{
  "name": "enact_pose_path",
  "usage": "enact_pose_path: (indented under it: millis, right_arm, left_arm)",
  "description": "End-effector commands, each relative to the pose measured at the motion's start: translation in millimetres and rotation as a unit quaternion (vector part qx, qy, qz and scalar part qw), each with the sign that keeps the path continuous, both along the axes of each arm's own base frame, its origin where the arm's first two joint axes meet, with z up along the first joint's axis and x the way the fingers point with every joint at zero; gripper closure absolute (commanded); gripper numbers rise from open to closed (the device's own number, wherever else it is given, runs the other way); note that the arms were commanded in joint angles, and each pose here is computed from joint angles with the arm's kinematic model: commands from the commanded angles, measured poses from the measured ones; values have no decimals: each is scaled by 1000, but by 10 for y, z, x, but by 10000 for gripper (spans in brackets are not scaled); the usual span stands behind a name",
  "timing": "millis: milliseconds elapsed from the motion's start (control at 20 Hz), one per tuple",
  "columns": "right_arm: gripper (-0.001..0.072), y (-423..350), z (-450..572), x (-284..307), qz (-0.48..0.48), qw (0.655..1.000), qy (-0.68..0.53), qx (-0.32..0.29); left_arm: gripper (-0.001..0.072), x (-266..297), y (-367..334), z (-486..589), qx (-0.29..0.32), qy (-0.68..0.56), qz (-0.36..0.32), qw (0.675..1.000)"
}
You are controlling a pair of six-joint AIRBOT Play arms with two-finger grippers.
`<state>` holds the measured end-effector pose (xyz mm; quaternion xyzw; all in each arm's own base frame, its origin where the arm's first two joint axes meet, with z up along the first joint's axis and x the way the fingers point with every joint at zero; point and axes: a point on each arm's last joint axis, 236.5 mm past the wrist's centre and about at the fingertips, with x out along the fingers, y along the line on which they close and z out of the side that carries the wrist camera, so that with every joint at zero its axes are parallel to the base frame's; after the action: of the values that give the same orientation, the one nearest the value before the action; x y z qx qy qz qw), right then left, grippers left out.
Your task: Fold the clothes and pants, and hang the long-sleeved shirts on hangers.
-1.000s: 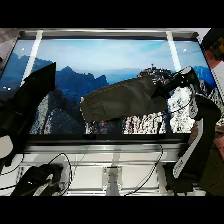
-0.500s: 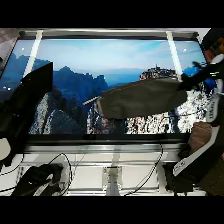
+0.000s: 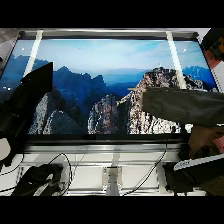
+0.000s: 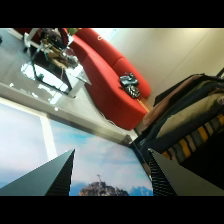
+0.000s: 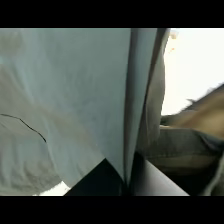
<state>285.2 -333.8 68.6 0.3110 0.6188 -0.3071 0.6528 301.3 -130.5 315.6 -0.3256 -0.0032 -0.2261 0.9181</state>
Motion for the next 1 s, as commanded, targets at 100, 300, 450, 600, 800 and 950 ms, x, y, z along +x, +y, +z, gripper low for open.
enact_pose_path:
  millis: [100, 300, 450, 600, 800, 950]
  right_arm:
    - [710, -601, 703, -1332, -178, 979, 12, -102]
    - [710, -581, 1147, -2012, -265, 954, 1, -143]
    - [710, -496, 1349, -2230, -297, 941, -8, -161]
    - [706, -437, 1421, -2163, -289, 943, -19, -166]
    - [336, -376, 1481, -2037, -274, 946, -36, -167]
    - [259, -353, 1531, -2047, -274, 945, -39, -174]
  left_arm:
    - [184, 4, 0, 1, 0, 0, 0, 1000]
    - [184, 10, -2, -5, 1, 0, 0, 1000]
    - [184, 11, -2, -7, 2, 0, 1, 1000]
    - [184, 11, 1, -6, 3, 0, 1, 1000]
    - [184, 10, 2, -5, 3, -1, 2, 1000]
    - [184, 10, 2, -5, 3, -1, 2, 1000]
